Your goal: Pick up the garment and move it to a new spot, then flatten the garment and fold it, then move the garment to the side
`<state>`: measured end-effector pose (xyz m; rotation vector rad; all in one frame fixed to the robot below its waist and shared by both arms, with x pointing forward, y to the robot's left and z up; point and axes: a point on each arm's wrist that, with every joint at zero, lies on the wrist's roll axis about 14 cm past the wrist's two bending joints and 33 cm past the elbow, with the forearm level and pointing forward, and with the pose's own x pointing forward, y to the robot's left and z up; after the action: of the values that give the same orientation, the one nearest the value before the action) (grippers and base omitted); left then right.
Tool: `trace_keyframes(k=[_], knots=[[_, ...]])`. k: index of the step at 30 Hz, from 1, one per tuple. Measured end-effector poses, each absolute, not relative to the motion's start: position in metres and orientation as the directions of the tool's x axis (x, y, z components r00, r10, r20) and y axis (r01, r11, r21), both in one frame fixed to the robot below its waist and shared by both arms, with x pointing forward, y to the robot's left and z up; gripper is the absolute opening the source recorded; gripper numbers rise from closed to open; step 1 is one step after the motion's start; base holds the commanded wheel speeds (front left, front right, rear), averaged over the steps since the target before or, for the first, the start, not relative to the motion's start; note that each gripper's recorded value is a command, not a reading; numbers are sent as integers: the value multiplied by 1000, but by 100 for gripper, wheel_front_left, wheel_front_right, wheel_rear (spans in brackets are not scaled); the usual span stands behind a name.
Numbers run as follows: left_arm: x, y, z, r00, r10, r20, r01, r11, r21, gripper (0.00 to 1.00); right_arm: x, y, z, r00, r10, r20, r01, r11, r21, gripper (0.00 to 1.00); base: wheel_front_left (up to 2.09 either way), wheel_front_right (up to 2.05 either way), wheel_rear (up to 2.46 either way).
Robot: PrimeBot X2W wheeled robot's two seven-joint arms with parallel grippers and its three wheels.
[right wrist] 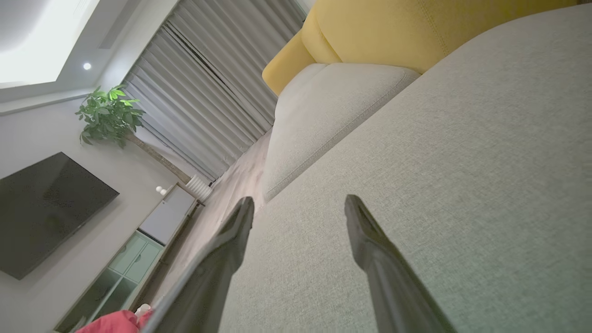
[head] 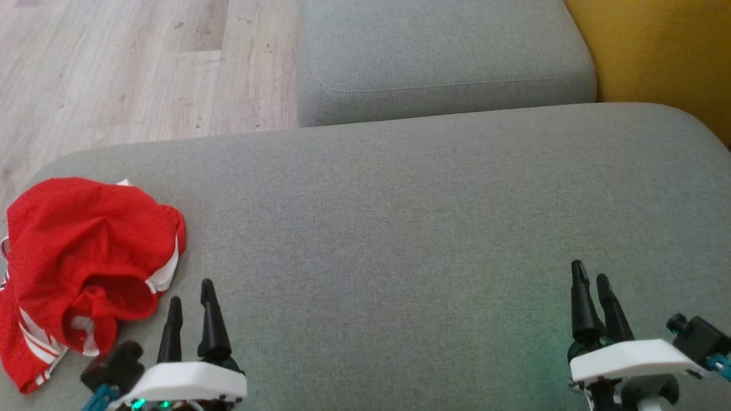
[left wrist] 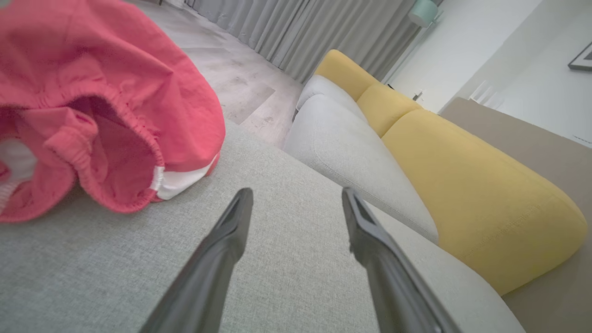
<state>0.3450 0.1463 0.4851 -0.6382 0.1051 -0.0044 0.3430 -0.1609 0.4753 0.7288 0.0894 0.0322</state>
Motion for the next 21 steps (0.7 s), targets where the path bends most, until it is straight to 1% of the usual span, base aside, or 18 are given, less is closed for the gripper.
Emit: trace_keyframes(k=[5, 21], knots=[[341, 143, 484, 995, -41, -95, -17, 840, -543, 100, 341, -157, 475, 995, 75, -68, -16, 781, 624, 100, 0, 0, 0], [337, 136, 497, 998, -55, -18, 44, 928, -369, 100, 336, -151, 479, 995, 96, -35, -69, 881, 469, 100, 0, 0, 0]])
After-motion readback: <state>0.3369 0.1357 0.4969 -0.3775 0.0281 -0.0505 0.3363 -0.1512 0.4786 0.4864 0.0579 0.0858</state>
